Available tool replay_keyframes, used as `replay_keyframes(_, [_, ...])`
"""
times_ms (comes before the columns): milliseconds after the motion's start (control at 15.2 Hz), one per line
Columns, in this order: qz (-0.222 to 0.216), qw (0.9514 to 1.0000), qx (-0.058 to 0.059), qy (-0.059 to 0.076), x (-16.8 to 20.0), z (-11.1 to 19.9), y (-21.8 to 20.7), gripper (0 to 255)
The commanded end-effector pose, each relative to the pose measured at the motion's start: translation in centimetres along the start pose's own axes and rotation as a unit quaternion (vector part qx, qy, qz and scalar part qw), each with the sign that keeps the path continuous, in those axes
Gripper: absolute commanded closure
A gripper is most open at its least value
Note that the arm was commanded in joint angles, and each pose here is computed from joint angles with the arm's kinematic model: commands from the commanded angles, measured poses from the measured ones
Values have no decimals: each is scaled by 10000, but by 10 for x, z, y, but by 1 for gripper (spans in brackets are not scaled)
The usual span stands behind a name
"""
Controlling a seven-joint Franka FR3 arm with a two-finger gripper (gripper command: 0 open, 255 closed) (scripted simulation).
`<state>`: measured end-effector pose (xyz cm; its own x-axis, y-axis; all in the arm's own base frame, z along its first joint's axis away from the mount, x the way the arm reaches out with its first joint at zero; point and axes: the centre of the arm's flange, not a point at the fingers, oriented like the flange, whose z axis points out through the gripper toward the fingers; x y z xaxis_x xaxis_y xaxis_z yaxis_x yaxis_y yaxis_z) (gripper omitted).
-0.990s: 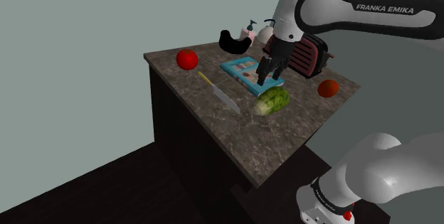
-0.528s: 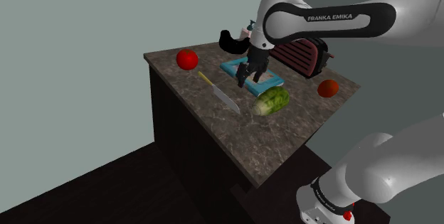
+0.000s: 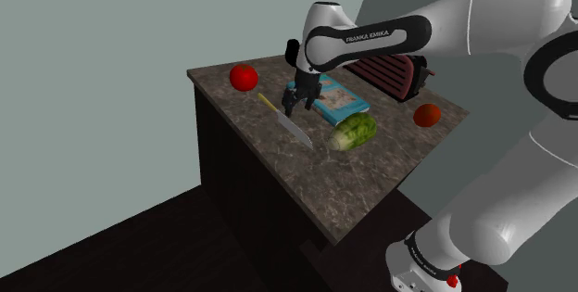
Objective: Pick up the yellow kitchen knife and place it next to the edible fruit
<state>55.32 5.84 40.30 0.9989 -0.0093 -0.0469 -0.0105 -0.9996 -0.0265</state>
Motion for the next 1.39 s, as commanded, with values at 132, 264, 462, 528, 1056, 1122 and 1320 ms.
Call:
replay_keyframes(132, [-11, 10000, -9, 21, 42, 29, -7, 0])
replay_keyframes(264, [-14, 10000, -11, 25, 52, 41, -8, 0])
replay_keyframes(462, [-14, 10000, -11, 25, 52, 57, -8, 0])
replay_keyframes(528, [-14, 10000, -11, 25, 52, 62, -8, 0])
replay_keyframes(1056, [-14, 10000, -11, 25, 52, 76, -8, 0])
replay_keyframes(1122, [-14, 10000, -11, 25, 52, 76, -8, 0])
replay_keyframes(1320, [-14, 10000, -11, 25, 52, 76, -8, 255])
